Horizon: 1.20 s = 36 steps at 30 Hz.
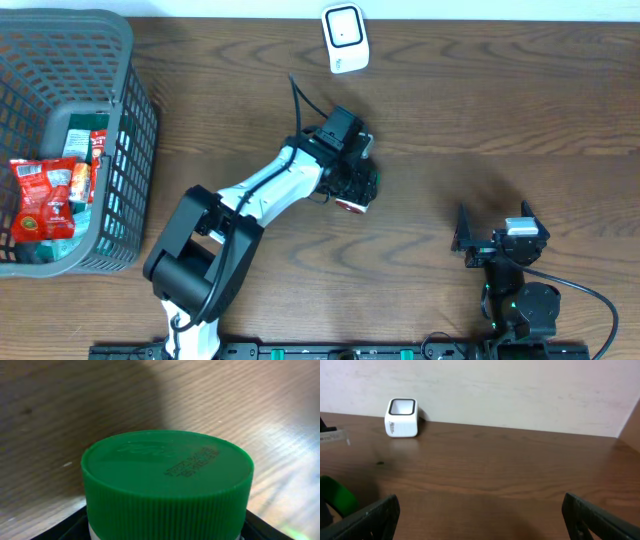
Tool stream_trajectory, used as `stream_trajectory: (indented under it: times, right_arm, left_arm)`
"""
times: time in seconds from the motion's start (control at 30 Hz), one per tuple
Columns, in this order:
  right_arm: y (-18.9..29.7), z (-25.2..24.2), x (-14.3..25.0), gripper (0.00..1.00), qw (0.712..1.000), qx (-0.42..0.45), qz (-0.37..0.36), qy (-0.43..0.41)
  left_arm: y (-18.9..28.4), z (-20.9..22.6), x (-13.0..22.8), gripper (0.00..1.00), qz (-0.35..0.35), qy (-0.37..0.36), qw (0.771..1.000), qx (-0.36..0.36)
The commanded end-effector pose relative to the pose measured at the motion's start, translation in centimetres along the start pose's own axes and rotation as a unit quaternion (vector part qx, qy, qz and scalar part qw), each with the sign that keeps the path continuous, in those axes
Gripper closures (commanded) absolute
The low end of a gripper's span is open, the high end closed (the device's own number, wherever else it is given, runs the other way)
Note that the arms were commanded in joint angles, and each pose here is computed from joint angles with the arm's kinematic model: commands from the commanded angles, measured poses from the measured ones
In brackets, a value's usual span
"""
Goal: Scan the item barcode
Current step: 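Carry the jar toward the scanner and set it on the table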
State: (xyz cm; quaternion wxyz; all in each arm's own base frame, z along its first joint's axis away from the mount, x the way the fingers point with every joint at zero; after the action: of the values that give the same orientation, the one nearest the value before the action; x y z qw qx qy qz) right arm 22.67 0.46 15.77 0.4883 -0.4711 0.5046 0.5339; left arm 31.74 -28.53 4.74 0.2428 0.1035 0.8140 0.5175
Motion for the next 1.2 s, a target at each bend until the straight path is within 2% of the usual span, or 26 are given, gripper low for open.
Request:
stream_trajectory:
  times: [0.0, 0.13, 0.37, 0.63, 0.73, 0.83, 1.17]
  right_arm:
    - [0.0, 0.0, 0.1, 0.01, 1.000, -0.001, 0.001, 0.005]
    - [0.0, 0.0, 0.1, 0.01, 1.000, -0.001, 0.001, 0.005]
    - [0.0, 0.0, 0.1, 0.01, 1.000, -0.001, 0.001, 0.005]
    - [0.0, 0.0, 0.1, 0.01, 1.000, -0.001, 0.001, 0.005]
    - [0.0, 0.0, 0.1, 0.01, 1.000, -0.001, 0.001, 0.005]
    - [0.0, 0.0, 0.1, 0.01, 1.000, -0.001, 0.001, 0.005]
    - [0.0, 0.0, 0.1, 0.01, 1.000, -0.001, 0.001, 0.005]
  left_arm:
    - [0.0, 0.5, -0.5, 0.28, -0.015, -0.016, 0.998, -0.053]
    - [-0.1, 0.7, -0.4, 0.28, -0.022, -0.018, 0.994, -0.107]
    - [0.2, 1.5, -0.6, 0.28, -0.060, 0.050, 0.977, -0.200]
    - [0.2, 1.5, -0.6, 0.25, -0.067, 0.081, 0.974, -0.200]
    - [0.2, 1.5, -0.6, 0.13, -0.066, 0.081, 0.974, -0.199]
    - [0.2, 1.5, -0.6, 0.06, -0.066, 0.081, 0.974, -0.199]
    - [0.9, 1.1, -1.3, 0.04, -0.077, 0.073, 0.975, -0.197]
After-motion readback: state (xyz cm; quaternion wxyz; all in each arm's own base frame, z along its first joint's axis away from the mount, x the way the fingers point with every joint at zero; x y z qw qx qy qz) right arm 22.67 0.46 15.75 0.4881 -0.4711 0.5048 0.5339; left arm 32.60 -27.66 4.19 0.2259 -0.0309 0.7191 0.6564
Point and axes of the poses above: each gripper's point midway between its finger pads, its own y axis back along the fingers, its own z axis along the line the jaws close on, x = y × z, the point moved 2 cm from there along y, back along the fingers, and after that the axes turned 6 degrees about -y, right-handed, at the moved point
